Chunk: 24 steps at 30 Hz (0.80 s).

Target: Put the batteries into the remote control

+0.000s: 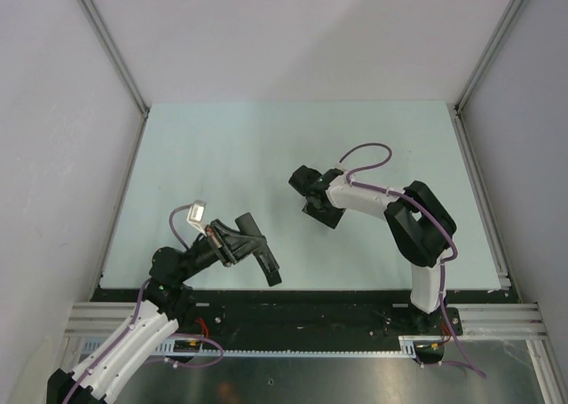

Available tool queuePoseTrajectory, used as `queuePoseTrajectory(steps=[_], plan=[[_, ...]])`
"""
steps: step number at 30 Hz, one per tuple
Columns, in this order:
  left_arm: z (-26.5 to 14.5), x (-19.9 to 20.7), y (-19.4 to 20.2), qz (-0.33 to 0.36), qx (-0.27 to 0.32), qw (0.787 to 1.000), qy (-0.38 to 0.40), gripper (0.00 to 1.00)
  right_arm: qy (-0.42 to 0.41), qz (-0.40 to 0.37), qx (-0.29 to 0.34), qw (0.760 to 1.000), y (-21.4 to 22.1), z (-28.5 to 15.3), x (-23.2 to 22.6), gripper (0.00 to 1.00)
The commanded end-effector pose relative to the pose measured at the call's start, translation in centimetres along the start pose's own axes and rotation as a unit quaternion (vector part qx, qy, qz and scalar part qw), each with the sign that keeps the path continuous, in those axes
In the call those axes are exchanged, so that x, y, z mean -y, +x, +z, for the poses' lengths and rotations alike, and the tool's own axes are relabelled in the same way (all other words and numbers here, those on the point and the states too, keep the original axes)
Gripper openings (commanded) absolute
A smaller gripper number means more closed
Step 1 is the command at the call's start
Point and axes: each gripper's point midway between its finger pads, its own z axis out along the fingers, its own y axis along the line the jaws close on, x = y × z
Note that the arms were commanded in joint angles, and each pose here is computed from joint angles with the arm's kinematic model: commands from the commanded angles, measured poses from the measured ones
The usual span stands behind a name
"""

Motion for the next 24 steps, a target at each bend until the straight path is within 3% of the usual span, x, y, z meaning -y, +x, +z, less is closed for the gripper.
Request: queuePoseTrajectory(steps=[1, 24], plan=[[-0.1, 0.9, 0.0, -0.001, 0.003, 1.000, 0.017, 0.00, -0.004, 0.044, 0.010, 0.999, -0.9, -0.1, -1.0, 0.62], [-0.1, 0.5, 0.2, -0.002, 0.004, 1.000, 0.014, 0.00, 0.027, 0.055, 0.000, 0.998, -1.2, 1.9, 0.2, 0.62]])
